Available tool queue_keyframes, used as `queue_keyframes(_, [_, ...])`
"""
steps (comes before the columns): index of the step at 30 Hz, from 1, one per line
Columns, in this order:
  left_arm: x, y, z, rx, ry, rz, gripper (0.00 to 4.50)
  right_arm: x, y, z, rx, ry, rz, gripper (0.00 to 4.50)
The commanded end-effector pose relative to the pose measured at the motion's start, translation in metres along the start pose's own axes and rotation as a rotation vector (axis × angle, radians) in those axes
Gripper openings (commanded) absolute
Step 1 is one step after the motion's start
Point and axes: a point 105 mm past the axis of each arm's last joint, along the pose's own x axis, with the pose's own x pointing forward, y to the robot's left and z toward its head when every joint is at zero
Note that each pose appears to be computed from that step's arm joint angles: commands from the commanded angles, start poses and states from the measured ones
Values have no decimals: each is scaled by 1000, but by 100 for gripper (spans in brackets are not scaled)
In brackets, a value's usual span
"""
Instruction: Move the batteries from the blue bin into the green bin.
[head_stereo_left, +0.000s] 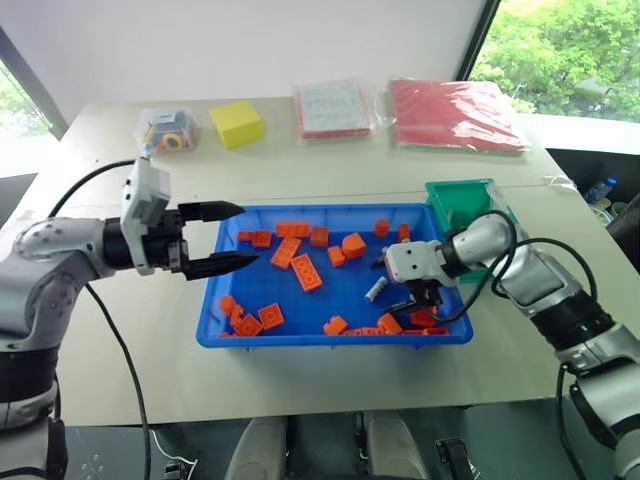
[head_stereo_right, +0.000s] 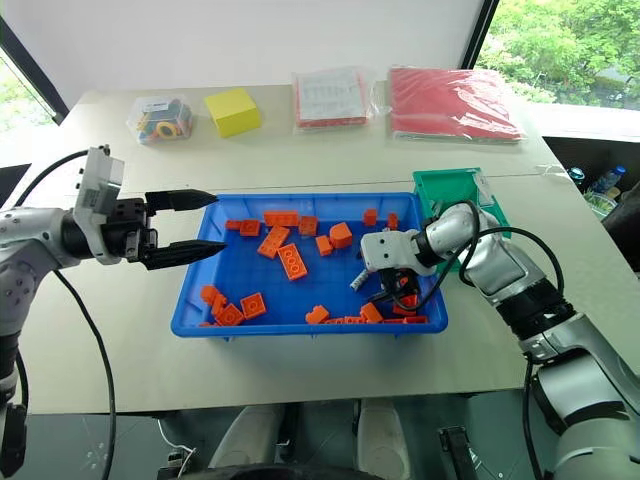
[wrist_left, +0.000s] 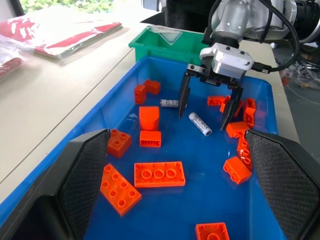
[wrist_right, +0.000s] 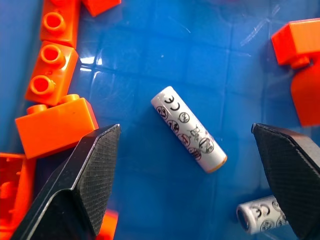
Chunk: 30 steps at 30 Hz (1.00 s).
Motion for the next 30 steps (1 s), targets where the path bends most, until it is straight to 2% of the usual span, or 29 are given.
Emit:
queue_keyframes(1, [-7, -2, 14, 48, -13, 22, 450, 5, 0, 1, -11, -15, 19, 302])
queue_keyframes(4, [-7, -2, 14, 47, -12, 26, 450, 8, 1, 3, -7, -33, 22, 136])
queue_keyframes(5, [-7, -2, 14, 47, -12, 27, 450, 8, 1, 5, 0, -43, 18, 102])
queue_keyframes(6, [-7, -1, 14, 47, -11, 27, 450, 8, 1, 6, 7, -51, 15, 48])
queue_keyframes(7, [-7, -1, 15, 47, -11, 26, 450, 8, 1, 8, 13, -60, 10, 7])
queue_keyframes(8, [-6, -1, 15, 47, -11, 25, 450, 7, 1, 10, 20, -70, 2, 6])
queue_keyframes(10, [-4, -1, 14, 47, -11, 19, 450, -1, -11, 18, 87, -122, -98, 6])
queue_keyframes(12, [-2, -1, 14, 47, -13, 13, 450, -19, -33, 23, 207, -185, -274, 6])
queue_keyframes(16, [-1, 0, 13, 42, -13, 5, 450, -75, -68, -2, 407, -155, -671, 6])
queue_keyframes(20, [1, 1, 11, 41, -9, -12, 450, -124, -67, -41, 521, -28, -904, 6])
queue_keyframes(24, [4, 3, 12, 46, -12, -27, 450, -139, -56, -61, 575, 49, -965, 6])
queue_keyframes(26, [6, 5, 13, 48, -16, -34, 450, -139, -53, -67, 596, 62, -981, 112])
queue_keyframes(27, [7, 5, 13, 50, -17, -37, 450, -138, -52, -69, 610, 61, -986, 146])
queue_keyframes(30, [8, 7, 14, 54, -20, -45, 450, -129, -51, -64, 604, 45, -965, 293])
